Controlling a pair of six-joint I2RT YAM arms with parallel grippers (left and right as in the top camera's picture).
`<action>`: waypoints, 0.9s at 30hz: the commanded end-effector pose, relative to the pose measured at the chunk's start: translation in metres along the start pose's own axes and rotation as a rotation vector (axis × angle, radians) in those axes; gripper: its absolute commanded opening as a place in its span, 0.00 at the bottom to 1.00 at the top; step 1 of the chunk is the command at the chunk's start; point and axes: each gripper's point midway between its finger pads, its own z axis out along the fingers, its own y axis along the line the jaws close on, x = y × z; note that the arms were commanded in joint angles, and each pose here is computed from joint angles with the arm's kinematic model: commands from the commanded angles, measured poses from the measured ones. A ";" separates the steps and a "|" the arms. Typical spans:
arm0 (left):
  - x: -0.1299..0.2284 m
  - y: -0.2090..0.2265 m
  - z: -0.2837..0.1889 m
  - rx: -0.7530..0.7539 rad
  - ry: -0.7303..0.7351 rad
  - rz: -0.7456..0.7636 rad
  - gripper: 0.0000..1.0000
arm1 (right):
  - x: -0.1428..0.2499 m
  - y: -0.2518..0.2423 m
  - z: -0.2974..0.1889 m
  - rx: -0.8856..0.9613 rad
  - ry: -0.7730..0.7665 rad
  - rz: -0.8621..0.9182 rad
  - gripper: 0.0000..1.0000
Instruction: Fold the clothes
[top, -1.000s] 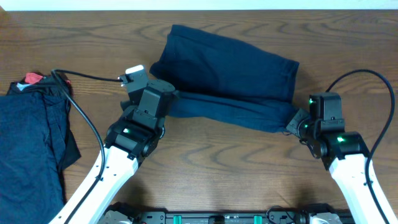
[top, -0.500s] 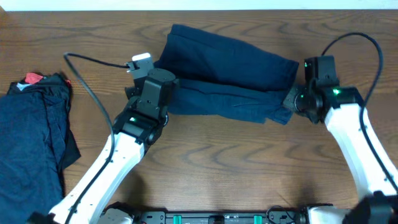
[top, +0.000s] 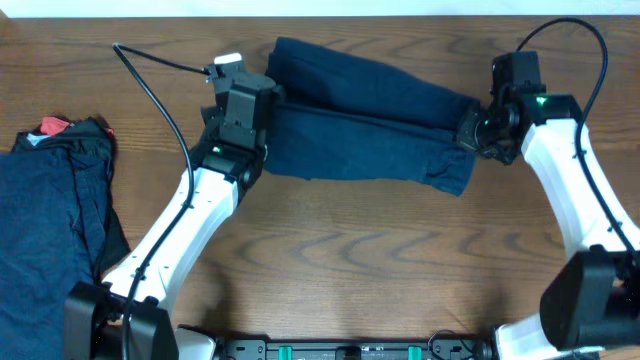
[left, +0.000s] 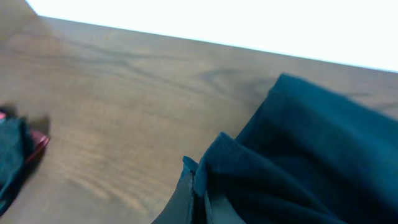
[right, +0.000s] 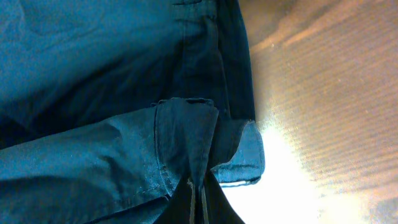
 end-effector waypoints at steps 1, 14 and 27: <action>-0.024 0.001 0.007 0.009 -0.042 0.010 0.06 | -0.017 -0.007 0.009 0.008 0.015 0.005 0.01; -0.023 -0.015 0.044 0.014 -0.088 0.037 0.06 | -0.067 0.001 0.014 -0.041 -0.012 0.036 0.01; -0.027 -0.032 0.059 0.082 -0.124 0.008 0.61 | -0.130 0.041 0.017 -0.249 -0.195 0.079 0.99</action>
